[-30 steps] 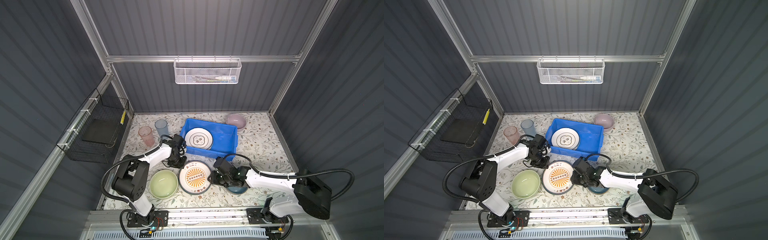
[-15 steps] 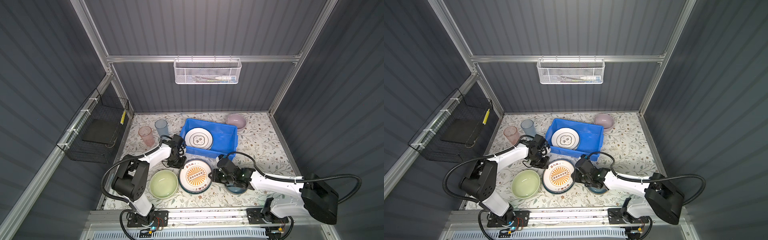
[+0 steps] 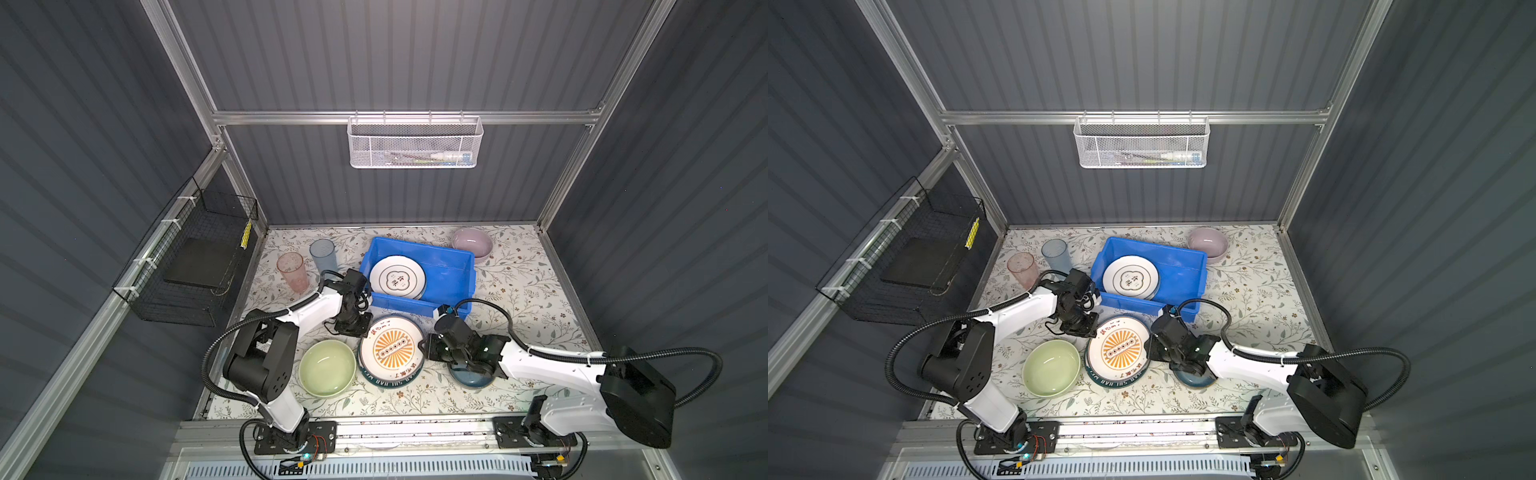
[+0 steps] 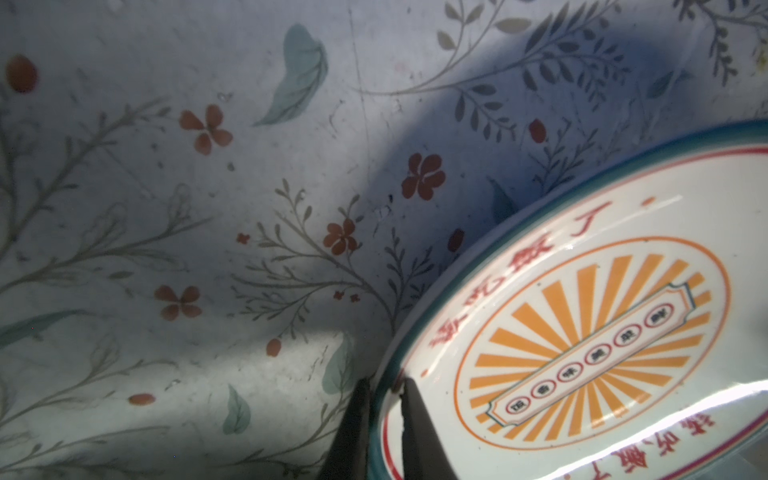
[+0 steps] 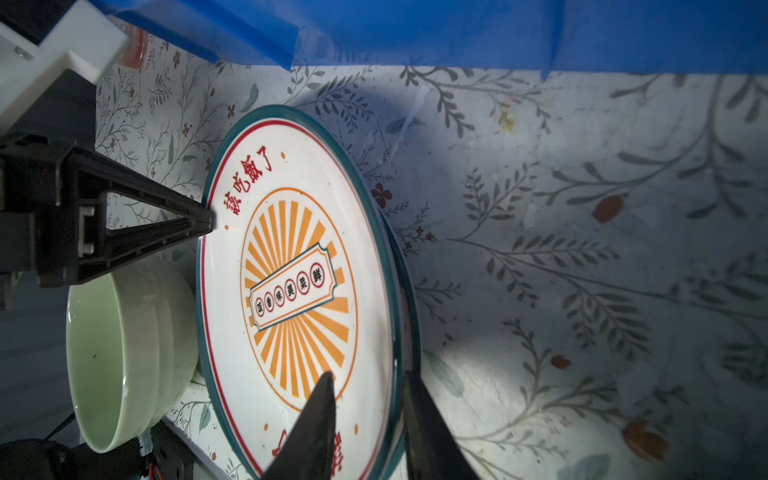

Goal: Place the mixed dishes into the plastic bin
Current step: 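Lift the sunburst plates off the green-rimmed plate with both grippers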

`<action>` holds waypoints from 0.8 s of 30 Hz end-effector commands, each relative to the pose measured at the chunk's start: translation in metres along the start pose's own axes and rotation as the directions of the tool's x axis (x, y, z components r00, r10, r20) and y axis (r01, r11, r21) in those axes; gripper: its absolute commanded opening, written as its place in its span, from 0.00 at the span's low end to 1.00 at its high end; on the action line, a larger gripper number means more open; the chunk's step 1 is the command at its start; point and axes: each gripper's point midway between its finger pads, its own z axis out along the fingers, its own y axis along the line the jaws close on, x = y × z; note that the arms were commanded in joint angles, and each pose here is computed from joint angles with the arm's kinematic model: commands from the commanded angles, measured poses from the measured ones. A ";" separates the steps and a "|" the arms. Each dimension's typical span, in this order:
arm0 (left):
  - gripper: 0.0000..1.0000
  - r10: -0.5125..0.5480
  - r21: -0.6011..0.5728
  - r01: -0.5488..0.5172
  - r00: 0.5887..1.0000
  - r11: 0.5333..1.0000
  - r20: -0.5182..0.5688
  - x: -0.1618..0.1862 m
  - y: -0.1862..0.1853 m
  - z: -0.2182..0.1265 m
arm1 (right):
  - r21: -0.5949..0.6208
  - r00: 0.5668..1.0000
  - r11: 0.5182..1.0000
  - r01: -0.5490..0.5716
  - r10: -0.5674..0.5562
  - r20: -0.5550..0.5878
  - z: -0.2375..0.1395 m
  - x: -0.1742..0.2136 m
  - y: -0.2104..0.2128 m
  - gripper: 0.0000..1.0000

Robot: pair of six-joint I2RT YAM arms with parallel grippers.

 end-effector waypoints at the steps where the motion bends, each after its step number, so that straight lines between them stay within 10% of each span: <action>1: 0.16 0.003 0.107 -0.002 1.000 0.994 -0.007 -0.004 -0.022 0.003 | -0.143 0.995 0.989 0.047 -0.033 0.098 -0.010 -0.030 0.049 0.28; 24: 0.16 -0.005 0.103 0.004 1.000 0.995 0.006 -0.007 -0.022 0.001 | -0.157 0.984 0.981 0.112 -0.087 0.155 -0.022 -0.039 0.050 0.24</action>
